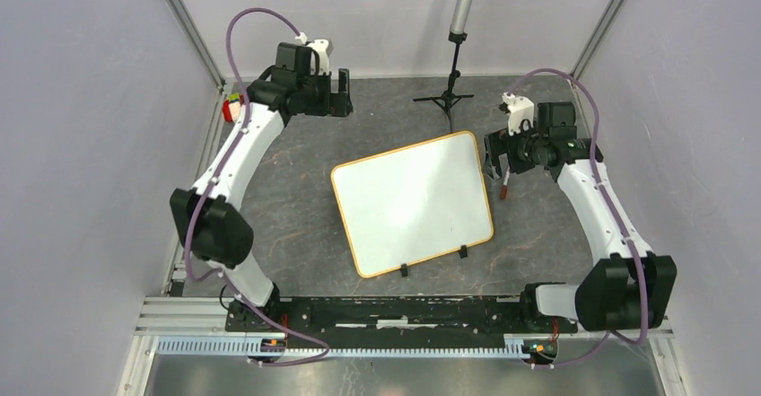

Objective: Write a sentence on the whiteboard
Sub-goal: Move the whiteboard stand to the center of the board.

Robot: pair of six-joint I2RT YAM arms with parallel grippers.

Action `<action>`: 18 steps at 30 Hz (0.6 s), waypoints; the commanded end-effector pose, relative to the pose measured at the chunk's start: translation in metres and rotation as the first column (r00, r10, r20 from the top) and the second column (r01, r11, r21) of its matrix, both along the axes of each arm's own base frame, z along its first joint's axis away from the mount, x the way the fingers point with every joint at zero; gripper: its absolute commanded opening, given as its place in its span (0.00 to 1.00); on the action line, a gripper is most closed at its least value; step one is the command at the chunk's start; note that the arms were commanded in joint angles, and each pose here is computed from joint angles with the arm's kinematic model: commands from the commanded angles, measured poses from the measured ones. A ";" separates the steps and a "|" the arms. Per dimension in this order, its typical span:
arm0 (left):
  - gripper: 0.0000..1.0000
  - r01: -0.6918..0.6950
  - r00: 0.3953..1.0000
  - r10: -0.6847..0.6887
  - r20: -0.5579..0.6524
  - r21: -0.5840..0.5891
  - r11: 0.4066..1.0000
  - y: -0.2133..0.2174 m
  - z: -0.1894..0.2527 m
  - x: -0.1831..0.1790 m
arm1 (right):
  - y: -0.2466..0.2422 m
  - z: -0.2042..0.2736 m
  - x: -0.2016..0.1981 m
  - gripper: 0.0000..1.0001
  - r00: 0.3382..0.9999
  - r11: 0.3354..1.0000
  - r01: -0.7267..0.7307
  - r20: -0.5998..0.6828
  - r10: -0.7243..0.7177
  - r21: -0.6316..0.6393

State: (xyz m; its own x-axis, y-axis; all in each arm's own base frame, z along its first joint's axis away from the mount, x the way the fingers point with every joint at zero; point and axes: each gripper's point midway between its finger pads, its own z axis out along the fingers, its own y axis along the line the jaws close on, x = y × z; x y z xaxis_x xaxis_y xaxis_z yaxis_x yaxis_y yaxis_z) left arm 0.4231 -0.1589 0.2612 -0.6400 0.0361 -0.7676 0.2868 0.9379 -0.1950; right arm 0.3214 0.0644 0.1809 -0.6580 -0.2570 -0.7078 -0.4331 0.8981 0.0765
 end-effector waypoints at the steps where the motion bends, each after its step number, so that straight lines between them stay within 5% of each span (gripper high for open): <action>1: 1.00 0.019 0.996 -0.010 -0.093 0.098 0.995 0.008 -0.027 0.009 | -0.001 -0.015 0.015 0.98 1.000 0.998 -0.009 -0.028 0.011 0.059; 10: 1.00 0.057 0.988 -0.030 -0.149 0.185 0.981 0.018 -0.050 0.027 | -0.062 -0.046 0.041 0.98 0.989 0.989 0.124 -0.093 -0.116 0.084; 14: 1.00 0.059 0.969 -0.028 -0.244 0.119 0.991 0.029 -0.056 0.030 | -0.073 -0.056 0.044 0.98 0.977 0.986 0.165 -0.145 -0.158 0.033; 18: 1.00 0.027 0.977 -0.013 -0.214 0.063 0.998 0.048 -0.038 0.042 | -0.085 -0.065 0.050 0.98 0.961 0.974 0.224 -0.158 -0.226 -0.030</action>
